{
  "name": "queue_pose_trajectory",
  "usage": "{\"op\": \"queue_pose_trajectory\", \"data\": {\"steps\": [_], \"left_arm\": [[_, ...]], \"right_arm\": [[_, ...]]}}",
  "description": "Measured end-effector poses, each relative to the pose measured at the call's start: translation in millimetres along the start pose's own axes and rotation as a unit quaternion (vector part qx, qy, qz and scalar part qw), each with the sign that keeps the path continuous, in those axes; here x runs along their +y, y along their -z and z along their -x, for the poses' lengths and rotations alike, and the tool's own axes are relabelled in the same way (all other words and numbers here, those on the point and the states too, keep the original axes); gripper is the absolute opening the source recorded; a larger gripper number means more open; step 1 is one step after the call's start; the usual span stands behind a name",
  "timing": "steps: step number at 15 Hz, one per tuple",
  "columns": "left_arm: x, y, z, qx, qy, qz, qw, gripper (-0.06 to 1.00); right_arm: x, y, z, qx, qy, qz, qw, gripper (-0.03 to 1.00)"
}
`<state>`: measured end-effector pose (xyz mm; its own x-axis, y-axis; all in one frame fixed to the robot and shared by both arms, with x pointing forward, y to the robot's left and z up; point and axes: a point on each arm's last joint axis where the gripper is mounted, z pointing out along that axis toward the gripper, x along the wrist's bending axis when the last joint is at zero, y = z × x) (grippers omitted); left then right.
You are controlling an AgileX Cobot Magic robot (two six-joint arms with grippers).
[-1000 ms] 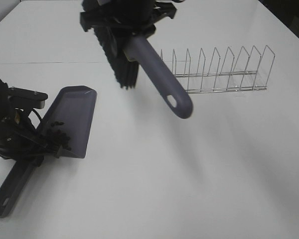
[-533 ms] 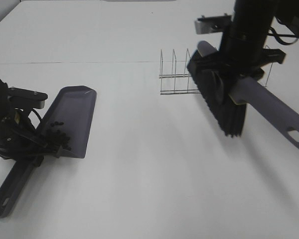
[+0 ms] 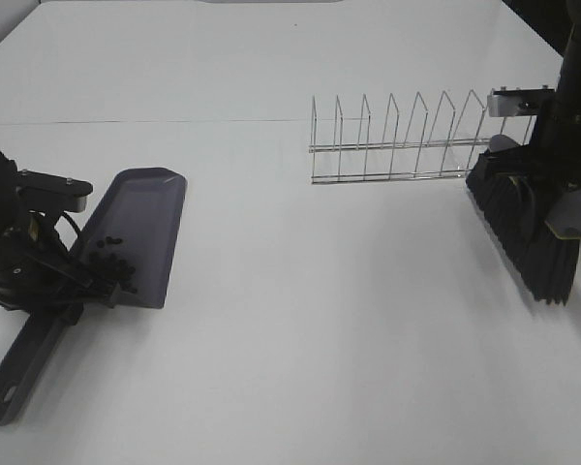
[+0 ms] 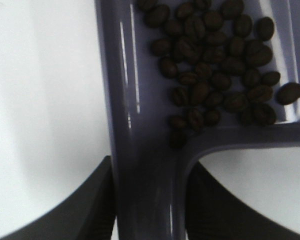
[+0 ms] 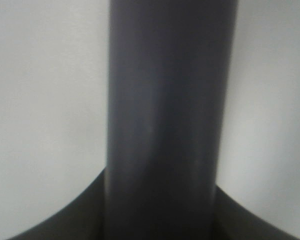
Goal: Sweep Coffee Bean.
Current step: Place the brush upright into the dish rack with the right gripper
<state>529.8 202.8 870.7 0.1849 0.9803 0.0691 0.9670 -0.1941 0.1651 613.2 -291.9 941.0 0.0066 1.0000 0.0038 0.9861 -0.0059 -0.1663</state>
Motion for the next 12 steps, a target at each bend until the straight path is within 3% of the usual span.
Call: {"op": "queue_pose_trajectory", "data": {"steps": [3, 12], "left_arm": [[0, 0, 0, 0.0, 0.0, 0.0, 1.0, 0.33], [0, 0, 0, 0.001, 0.0, -0.002, 1.0, 0.33]], "right_arm": [[13, -16, 15, -0.008, -0.009, -0.015, 1.0, 0.28], [71, -14, 19, -0.025, 0.007, 0.042, 0.999, 0.28]]}}
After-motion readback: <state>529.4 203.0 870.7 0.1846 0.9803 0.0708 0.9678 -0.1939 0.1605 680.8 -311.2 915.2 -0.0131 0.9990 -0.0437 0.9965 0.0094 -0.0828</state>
